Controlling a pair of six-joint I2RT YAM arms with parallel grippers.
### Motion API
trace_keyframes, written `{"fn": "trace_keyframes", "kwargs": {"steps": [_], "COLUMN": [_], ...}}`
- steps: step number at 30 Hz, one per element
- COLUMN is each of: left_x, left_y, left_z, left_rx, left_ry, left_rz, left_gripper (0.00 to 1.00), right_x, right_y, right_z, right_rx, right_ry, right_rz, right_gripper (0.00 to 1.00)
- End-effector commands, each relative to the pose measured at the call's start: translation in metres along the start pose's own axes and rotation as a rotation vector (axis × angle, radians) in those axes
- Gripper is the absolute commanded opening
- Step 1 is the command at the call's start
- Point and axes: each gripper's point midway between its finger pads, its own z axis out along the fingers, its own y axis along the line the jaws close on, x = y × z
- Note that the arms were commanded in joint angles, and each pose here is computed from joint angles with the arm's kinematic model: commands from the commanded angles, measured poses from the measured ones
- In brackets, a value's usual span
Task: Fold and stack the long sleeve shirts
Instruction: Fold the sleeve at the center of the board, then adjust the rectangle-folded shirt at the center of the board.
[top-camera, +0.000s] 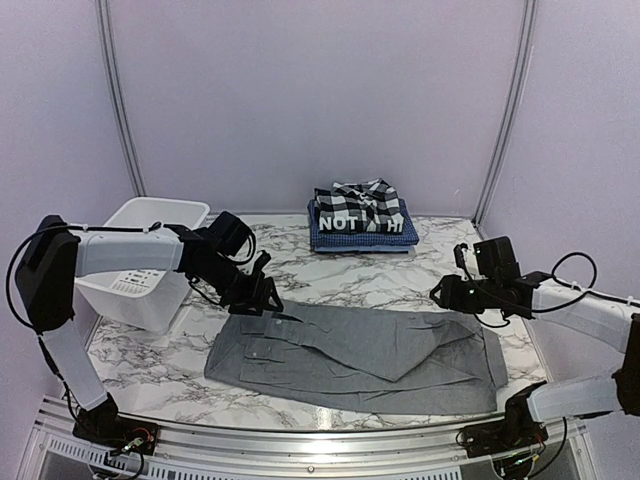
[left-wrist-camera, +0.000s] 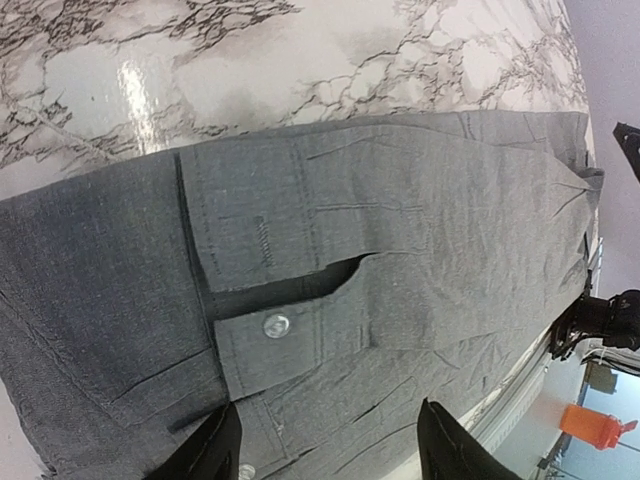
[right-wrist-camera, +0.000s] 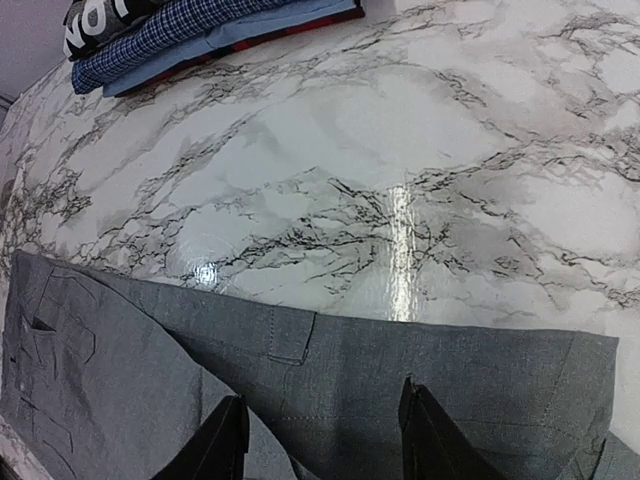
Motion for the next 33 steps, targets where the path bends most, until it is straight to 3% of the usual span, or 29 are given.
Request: {"fn": "trace_keyframes", "kwargs": {"steps": [1, 18, 21, 24, 27, 33], "left_x": [0.004, 0.012, 0.014, 0.012, 0.011, 0.011], "left_y": [0.013, 0.038, 0.034, 0.026, 0.016, -0.002], "left_z": [0.011, 0.056, 0.056, 0.050, 0.039, 0.014], "left_rx": [-0.035, -0.118, -0.110, -0.095, -0.071, -0.026], "left_ry": [-0.018, 0.006, 0.008, -0.007, -0.026, -0.060], "left_rz": [0.008, -0.041, -0.037, -0.035, -0.037, -0.048], "left_gripper": [0.62, 0.39, 0.28, 0.10, 0.00, 0.00], "right_x": [-0.006, -0.001, 0.000, 0.001, 0.002, 0.004], "right_y": [0.007, 0.004, 0.004, 0.003, 0.001, -0.001], "right_z": [0.003, 0.004, 0.005, 0.006, 0.007, 0.010], "right_rx": [-0.012, -0.002, -0.002, 0.002, 0.009, 0.019], "right_ry": [-0.017, -0.007, -0.006, -0.001, 0.001, 0.009], "right_rz": [-0.020, -0.019, -0.018, -0.019, -0.018, -0.021], "right_gripper": [0.48, 0.47, 0.47, 0.47, 0.47, 0.47]}}
